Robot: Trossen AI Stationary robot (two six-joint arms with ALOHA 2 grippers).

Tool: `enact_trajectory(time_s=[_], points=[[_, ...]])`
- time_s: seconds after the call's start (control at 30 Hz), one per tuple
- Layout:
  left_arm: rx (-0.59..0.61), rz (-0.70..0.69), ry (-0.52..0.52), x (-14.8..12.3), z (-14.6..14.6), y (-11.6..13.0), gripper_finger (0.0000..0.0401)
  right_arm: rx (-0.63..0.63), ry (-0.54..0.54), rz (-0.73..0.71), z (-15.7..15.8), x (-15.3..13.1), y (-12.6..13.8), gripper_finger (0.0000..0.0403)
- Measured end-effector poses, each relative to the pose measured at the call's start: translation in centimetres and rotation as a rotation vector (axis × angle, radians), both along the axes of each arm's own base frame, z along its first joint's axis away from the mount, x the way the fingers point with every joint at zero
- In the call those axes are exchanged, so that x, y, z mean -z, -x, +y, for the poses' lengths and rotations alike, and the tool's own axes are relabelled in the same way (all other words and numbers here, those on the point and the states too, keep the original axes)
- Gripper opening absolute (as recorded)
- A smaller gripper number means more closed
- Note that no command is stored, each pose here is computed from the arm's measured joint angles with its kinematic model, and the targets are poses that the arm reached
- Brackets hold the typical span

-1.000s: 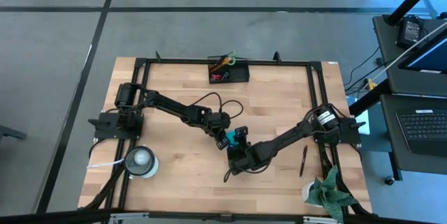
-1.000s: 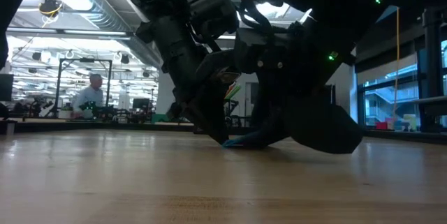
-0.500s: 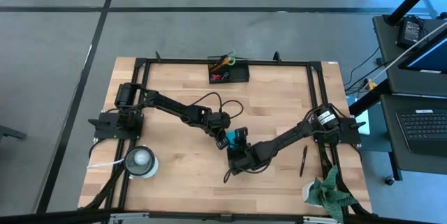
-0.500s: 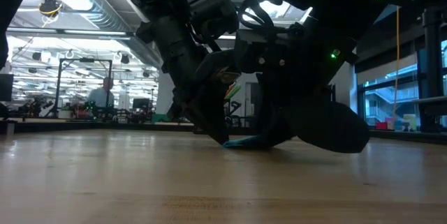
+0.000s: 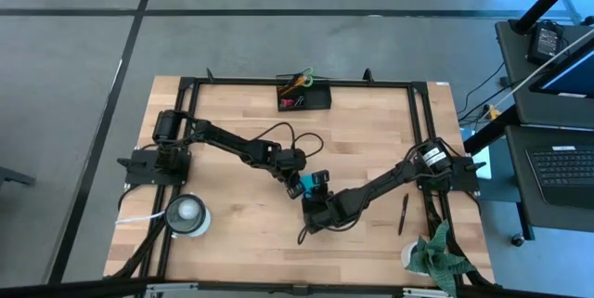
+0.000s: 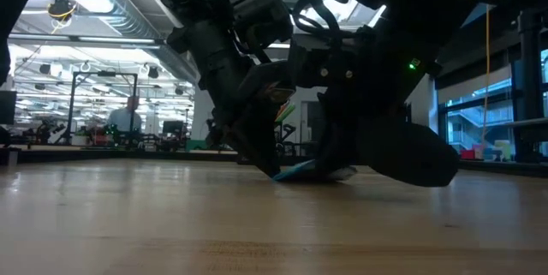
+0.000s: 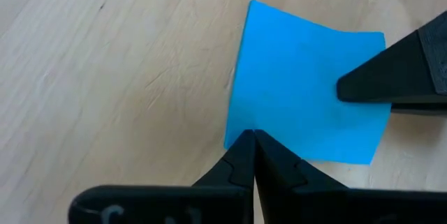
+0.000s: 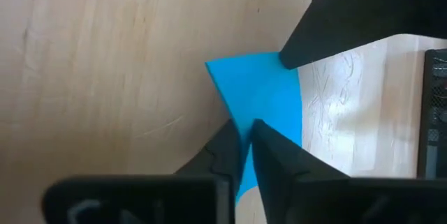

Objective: Pick and place office supplies into organizer
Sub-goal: Put the blue sticky note into the desk organizer

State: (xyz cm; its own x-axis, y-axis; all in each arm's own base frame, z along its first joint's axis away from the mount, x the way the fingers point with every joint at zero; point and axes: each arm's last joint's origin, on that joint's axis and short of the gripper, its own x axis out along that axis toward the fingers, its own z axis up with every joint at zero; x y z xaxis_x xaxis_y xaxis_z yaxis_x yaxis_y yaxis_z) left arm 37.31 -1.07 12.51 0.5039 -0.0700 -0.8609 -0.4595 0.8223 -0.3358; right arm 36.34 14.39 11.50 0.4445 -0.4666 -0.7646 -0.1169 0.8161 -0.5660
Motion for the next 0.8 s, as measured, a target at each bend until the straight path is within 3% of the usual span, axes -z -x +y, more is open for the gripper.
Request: enact_trajectory(time_s=[0.2,0.57,0.8], points=[[0.059,-0.013,-0.052,-1.3,0.1,0.5,0.0019,0.002,0.01,0.012,-0.1,-0.3,0.1,0.0013],[0.039,-0.183,-0.225,-8.9,1.3,2.5,0.008,0.016,0.038,0.104,-0.4,-2.4,-0.4,0.0015],[0.006,-0.204,-0.384,-13.2,1.6,5.6,0.0083,0.077,0.024,0.068,-2.4,-8.0,-1.8,0.0013]])
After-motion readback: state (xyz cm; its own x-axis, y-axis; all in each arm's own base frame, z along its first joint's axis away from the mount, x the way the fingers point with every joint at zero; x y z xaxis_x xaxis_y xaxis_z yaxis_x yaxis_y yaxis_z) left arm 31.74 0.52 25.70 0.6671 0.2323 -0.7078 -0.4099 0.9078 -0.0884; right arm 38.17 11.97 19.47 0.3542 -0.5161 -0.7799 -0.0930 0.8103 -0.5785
